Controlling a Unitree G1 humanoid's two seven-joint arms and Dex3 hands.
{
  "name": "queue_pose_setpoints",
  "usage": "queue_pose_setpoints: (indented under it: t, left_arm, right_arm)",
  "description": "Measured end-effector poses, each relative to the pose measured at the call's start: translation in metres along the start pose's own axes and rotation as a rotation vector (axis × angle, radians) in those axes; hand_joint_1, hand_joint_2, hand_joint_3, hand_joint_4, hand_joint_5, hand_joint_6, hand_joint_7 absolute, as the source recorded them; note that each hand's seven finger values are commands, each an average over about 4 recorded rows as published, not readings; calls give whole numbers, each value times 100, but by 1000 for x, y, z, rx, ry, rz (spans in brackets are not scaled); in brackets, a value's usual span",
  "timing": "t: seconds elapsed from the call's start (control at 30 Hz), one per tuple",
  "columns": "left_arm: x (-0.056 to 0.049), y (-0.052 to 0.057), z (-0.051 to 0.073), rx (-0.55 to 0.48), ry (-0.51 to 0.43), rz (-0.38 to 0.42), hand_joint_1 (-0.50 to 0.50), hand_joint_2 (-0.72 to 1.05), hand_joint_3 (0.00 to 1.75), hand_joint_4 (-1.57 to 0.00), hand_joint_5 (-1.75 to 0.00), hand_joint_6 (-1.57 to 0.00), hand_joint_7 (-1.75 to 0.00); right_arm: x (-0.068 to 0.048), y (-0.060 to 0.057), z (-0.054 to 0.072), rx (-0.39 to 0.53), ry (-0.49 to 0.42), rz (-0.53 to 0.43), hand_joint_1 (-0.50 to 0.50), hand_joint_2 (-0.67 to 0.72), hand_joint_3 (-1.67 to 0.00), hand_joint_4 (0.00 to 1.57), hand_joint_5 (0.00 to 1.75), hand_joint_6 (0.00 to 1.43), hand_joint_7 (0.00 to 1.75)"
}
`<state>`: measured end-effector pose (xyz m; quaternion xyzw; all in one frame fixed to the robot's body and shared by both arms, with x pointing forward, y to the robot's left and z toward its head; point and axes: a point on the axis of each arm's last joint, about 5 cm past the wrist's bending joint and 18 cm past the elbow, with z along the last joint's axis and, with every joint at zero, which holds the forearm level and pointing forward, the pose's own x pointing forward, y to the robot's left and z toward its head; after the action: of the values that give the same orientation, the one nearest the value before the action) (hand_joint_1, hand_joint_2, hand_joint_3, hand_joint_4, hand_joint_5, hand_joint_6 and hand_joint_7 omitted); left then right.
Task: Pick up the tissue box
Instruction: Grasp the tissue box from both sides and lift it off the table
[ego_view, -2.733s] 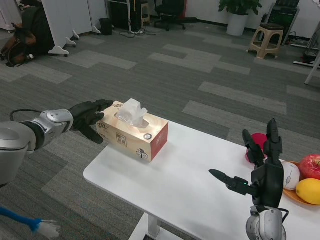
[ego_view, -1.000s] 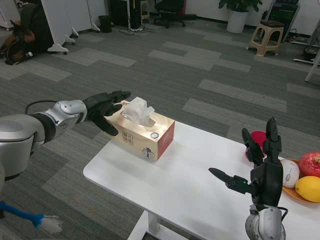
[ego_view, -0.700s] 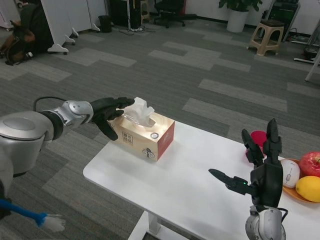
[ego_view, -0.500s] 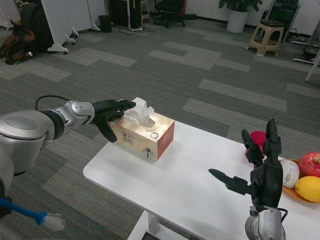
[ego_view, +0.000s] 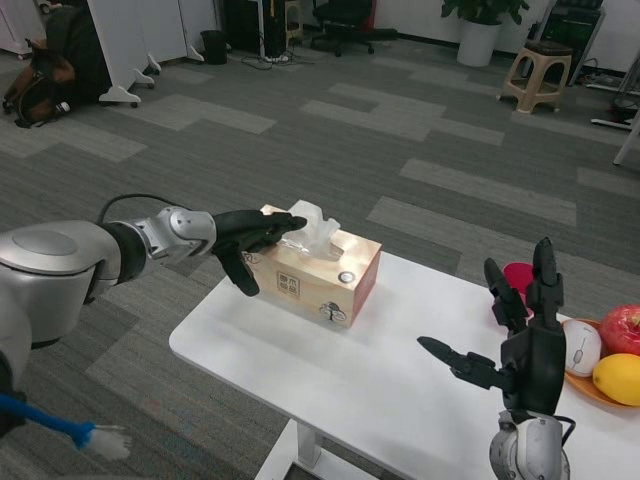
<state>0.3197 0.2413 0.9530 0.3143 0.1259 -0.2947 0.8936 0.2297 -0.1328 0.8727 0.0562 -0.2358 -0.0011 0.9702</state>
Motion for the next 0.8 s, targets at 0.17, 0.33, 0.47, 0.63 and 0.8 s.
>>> queue_pose_setpoints:
  t: [0.17, 0.33, 0.47, 0.63, 0.8]
  left_arm:
    - [9, -12, 8, 11, -56, -59, 50, 96, 9, 0, 0, 0, 0]
    - [12, -20, 13, 20, -93, -102, 50, 96, 9, 0, 0, 0, 0]
    - [15, -27, 16, 36, -113, -134, 50, 96, 9, 0, 0, 0, 0]
    - [15, -31, 15, 57, -118, -150, 50, 96, 9, 0, 0, 0, 0]
    - [16, -36, 14, 87, -128, -159, 50, 96, 9, 0, 0, 0, 0]
  right_arm:
    - [0, 0, 0, 0, 1, -1, -25, -16, -24, 49, 10, 0, 0]
    - [-1, -1, 0, -1, 3, -5, -25, -16, -24, 49, 10, 0, 0]
    - [-1, -1, 0, -2, 3, -9, -25, -16, -24, 49, 10, 0, 0]
    - [-1, -2, 0, -2, 3, -11, -25, -16, -24, 49, 10, 0, 0]
    - [-2, -3, 0, -3, 6, -15, -25, -16, -24, 49, 10, 0, 0]
